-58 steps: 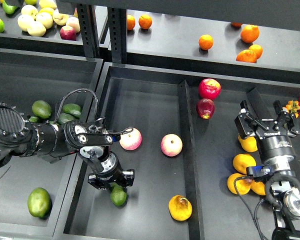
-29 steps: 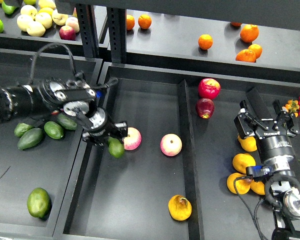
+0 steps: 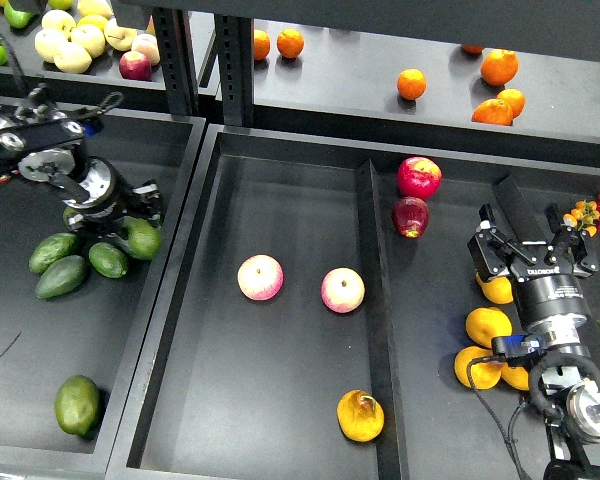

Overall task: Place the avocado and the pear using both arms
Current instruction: 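Lower the avocado among the other avocados and open the left gripper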

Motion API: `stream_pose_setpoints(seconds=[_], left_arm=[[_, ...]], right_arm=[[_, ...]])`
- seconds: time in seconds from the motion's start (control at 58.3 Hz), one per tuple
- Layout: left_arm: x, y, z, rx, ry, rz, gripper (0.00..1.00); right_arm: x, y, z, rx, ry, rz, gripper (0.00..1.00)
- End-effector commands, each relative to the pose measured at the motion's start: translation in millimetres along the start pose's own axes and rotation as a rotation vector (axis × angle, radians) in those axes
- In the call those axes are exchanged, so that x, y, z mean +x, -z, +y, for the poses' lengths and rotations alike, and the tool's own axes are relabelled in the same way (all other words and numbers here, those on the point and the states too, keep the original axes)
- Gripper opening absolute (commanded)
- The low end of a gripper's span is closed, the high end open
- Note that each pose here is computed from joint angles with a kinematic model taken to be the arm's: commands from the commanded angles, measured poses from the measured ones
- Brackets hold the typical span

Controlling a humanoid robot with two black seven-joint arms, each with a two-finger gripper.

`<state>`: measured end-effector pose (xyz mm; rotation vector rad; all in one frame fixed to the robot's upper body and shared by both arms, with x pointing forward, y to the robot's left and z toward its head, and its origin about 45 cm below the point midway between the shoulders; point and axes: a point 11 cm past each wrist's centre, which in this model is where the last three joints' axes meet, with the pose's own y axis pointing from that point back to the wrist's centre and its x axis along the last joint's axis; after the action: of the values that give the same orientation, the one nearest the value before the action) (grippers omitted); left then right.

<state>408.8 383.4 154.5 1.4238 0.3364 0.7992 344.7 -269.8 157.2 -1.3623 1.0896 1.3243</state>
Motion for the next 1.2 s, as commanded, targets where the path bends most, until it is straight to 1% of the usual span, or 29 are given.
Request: stream_pose_setpoints(seconds=[0.0,0.274,0.497,0.669,0.943,0.995,1.012,1.115,1.183], left_arm=[[-2,14,-9,0.024,0.0,0.013,0.18],[-17,45,-32,0.07,0.027,0.05,0.2],[-26,55,-43,0.085,0.037,0.058,0.22],[-35,56,-50,0.087,0.056,0.06,0.23],[-56,48,-66,0.093,0.085,0.051,0.29],[-59,47,-67,0.094,0.089,0.049,0.32],[-61,46,-69,0.094,0.091,0.046,0.35],[-61,43,-69,0.095,0.087,0.038,0.39],[-62,43,-70,0.096,0.088,0.036,0.44]], right_arm=[[0,0,0,0.001,0.0,0.0,1.0],[2,1,3,0.003,-0.005,-0.003,1.0],[3,1,4,0.003,-0.007,-0.002,1.0],[3,1,4,0.003,-0.007,-0.002,1.0],[3,1,4,0.003,-0.007,-0.002,1.0],[3,1,4,0.003,-0.007,-0.002,1.0],[2,1,4,0.005,-0.006,-0.003,1.0],[2,1,4,0.005,-0.006,-0.003,1.0],[2,1,4,0.005,-0.006,-0.003,1.0]])
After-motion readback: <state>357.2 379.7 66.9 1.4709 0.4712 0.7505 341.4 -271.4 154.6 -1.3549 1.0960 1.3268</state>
